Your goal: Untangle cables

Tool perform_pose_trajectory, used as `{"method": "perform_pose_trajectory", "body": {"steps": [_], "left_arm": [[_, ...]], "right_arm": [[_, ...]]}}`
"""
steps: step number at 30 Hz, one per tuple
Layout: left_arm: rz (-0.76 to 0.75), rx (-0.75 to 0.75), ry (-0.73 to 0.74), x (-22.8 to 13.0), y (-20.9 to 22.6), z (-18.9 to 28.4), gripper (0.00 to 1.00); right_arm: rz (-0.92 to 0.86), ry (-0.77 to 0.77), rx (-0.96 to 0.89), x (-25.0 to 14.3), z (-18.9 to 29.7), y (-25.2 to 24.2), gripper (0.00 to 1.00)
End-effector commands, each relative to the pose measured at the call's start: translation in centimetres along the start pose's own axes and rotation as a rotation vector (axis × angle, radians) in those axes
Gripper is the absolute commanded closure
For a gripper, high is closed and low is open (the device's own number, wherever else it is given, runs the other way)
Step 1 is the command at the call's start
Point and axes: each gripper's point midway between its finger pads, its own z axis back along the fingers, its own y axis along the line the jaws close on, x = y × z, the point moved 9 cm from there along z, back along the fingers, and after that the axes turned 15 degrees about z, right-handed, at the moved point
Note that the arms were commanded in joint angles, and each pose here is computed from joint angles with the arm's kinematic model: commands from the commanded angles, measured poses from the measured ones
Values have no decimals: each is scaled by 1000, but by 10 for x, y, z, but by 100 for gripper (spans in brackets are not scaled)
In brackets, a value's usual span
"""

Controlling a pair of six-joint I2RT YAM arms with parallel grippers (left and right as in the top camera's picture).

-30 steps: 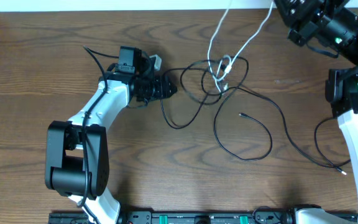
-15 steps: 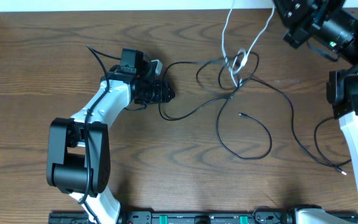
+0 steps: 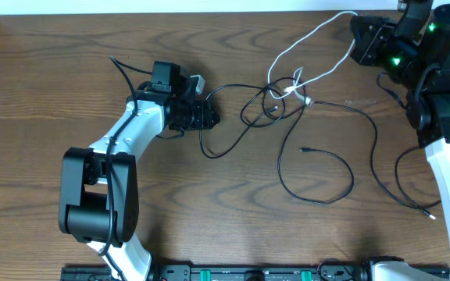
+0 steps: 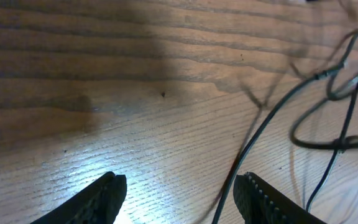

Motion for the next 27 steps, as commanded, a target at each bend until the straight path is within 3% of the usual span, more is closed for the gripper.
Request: {"method": "perform_pose_trajectory", "body": {"steps": [1,5,8,19,27], "left_arm": [[-7,20,11,-2,6,-5,38],[-7,21,11,-2,6,-5,38],[-6,21,11,-2,6,-5,38],[-6,42,2,-1,8,-5,38],[-6,42,2,-2,8,-5,38]], "right_arm": [[77,-73,11,21,10,11,98],[419,-75,260,32,26,55,99],[536,-27,278,22,26,68,99],[471,583,-307,-70,-34,-2,99],[515,831,-643,-119,-76,-48,99]]}}
